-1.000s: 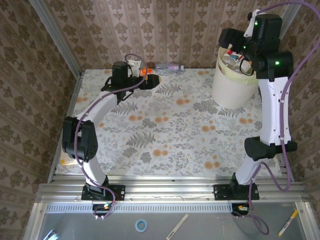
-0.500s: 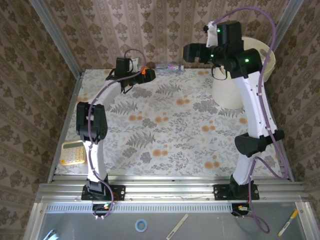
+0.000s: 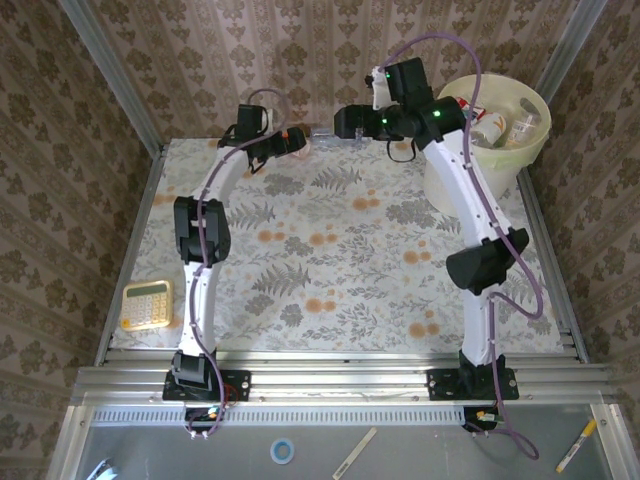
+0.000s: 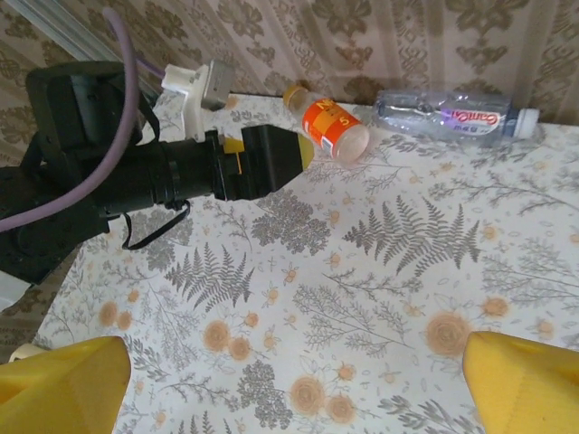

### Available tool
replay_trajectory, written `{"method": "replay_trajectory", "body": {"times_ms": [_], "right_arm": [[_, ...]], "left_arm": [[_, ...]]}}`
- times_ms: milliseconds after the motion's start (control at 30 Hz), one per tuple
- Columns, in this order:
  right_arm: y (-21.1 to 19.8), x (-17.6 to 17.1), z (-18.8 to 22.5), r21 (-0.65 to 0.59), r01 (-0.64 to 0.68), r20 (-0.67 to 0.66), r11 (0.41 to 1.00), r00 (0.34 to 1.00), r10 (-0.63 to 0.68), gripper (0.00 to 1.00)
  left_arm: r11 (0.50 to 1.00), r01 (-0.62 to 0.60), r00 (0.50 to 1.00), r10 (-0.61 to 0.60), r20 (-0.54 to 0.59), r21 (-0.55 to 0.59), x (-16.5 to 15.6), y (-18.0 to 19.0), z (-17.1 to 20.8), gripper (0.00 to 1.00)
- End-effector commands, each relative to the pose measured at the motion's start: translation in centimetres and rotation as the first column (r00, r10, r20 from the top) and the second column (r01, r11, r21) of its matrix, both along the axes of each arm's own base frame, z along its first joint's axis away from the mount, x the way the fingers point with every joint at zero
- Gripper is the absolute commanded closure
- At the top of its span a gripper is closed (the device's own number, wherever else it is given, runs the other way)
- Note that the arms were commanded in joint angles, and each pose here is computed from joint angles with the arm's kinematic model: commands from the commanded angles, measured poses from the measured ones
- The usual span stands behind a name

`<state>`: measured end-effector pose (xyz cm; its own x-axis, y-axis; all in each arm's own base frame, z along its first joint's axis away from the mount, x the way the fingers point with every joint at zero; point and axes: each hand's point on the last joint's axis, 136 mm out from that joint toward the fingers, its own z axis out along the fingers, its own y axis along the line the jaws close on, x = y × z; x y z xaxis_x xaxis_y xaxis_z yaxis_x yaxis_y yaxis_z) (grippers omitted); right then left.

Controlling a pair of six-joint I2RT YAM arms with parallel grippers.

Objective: Throw the plastic bottles in the bin

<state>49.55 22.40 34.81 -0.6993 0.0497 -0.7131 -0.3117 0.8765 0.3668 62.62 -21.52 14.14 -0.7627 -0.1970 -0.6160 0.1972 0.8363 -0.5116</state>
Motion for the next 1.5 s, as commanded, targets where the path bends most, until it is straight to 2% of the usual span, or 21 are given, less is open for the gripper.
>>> {"method": "replay_trajectory", "body": {"times_ms": [0,233,400,500,600,733,833,1067,1467], "right_arm": [[2.1,1.6,-1.4,0.078,-0.031,-0.018,0.997,0.999,0.032,0.04],[4.2,6.0,-6.2,0.164,-0.014,-0.061,0.986,0.998,0.024,0.04],[5.0,8.3,-8.7,0.224,-0.006,-0.079,0.975,0.997,0.024,0.04],[5.1,8.8,-9.9,0.232,-0.003,-0.1,0.973,0.995,0.027,0.04],[4.7,8.6,-10.8,0.221,-0.003,-0.128,0.975,0.991,0.032,0.04],[4.2,7.8,-11.5,0.209,-0.016,-0.166,0.978,0.985,0.051,0.05],[4.2,6.9,-11.7,0.203,-0.04,-0.182,0.978,0.98,0.078,0.05],[3.9,5.3,-12.9,0.187,-0.057,-0.224,0.981,0.97,0.099,0.05],[3.5,3.3,-13.4,0.166,-0.086,-0.262,0.982,0.957,0.128,0.06]], "left_arm": [[0.999,-0.049,0.999,0.049,-0.021,-0.021,0.6,1.1,0.4,0.0],[0.998,-0.067,0.998,0.067,-0.022,-0.014,0.7,1.5,0.0,0.0],[0.993,-0.114,0.993,0.114,-0.01,-0.013,2.2,1.5,-0.3,0.0],[0.989,-0.137,0.99,0.138,0.015,-0.055,3.5,1.0,-0.1,0.01],[0.977,-0.159,0.983,0.17,0.066,-0.143,5.2,0.5,0.7,0.07],[0.935,-0.156,0.967,0.21,0.143,-0.318,7.4,-0.1,2.9,0.24],[0.923,-0.133,0.96,0.21,0.183,-0.361,7.9,-0.6,4.1,0.32],[0.911,-0.097,0.95,0.204,0.234,-0.4,8.0,-1.7,5.6,0.36],[0.902,-0.099,0.959,0.2,0.202,-0.419,8.5,-3.0,2.7,0.42]]}}
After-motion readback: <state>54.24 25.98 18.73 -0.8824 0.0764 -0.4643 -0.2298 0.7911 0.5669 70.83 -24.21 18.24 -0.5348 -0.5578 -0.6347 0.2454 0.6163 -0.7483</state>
